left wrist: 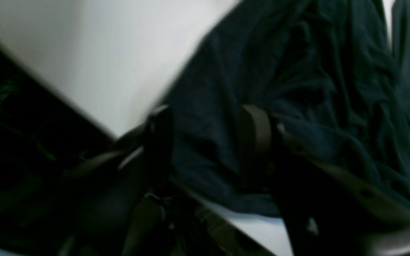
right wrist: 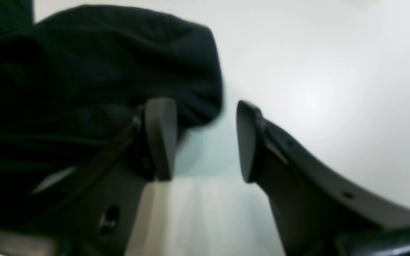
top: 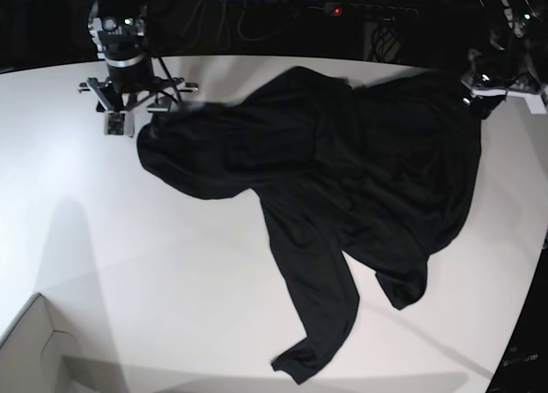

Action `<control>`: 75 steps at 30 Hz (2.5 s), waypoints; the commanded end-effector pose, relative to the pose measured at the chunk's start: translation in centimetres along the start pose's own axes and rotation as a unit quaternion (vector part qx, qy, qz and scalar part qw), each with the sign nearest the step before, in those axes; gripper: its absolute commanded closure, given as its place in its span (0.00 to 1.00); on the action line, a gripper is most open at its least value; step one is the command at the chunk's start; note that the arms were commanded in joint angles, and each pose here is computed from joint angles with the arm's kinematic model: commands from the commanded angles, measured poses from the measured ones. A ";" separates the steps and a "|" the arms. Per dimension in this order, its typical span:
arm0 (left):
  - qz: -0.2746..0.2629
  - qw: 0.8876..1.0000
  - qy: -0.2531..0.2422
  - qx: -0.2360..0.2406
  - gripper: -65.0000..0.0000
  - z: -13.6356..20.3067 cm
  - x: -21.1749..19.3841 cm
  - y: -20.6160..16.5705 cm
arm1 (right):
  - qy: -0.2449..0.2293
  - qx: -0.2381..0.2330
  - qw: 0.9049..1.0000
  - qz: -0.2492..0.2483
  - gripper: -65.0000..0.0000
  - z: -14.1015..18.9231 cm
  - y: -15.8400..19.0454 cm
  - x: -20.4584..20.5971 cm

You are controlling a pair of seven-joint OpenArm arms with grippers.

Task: Layout the t-shirt on the table in an organized manner, then fold the t-shirt properly
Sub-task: 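Pull the shirt apart with both grippers, spreading it across the table, then lift the shirt with both grippers and swing it away from the robot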

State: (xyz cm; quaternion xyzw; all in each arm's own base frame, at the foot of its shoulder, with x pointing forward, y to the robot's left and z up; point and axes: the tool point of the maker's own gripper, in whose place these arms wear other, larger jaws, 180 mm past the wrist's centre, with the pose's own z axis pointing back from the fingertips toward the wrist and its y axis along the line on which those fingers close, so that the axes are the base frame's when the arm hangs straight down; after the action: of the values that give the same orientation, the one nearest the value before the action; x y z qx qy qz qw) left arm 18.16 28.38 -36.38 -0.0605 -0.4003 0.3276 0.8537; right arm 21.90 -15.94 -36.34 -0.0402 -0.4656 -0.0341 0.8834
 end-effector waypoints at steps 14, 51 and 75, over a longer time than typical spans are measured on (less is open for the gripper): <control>0.020 0.997 0.053 -0.061 0.56 -3.9 -3.5 -4.7 | -0.015 0.007 1.000 0.003 0.57 0.5 0.5 0.7; 0.078 0.991 -0.108 -0.028 1.00 3.1 6.0 0.0 | -0.028 0.005 1.000 0.002 0.57 -0.1 0.3 1.7; 0.182 0.979 -0.090 0.025 1.00 3.1 3.7 7.2 | -0.051 0.098 0.994 0.010 0.50 -2.2 7.7 3.9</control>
State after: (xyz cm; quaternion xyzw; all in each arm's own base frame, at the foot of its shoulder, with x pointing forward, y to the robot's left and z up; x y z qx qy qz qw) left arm 13.44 35.33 -35.76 -0.0774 -0.4318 0.4960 0.7494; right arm 26.20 -8.38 -35.66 0.0434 -0.4926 0.0218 0.8689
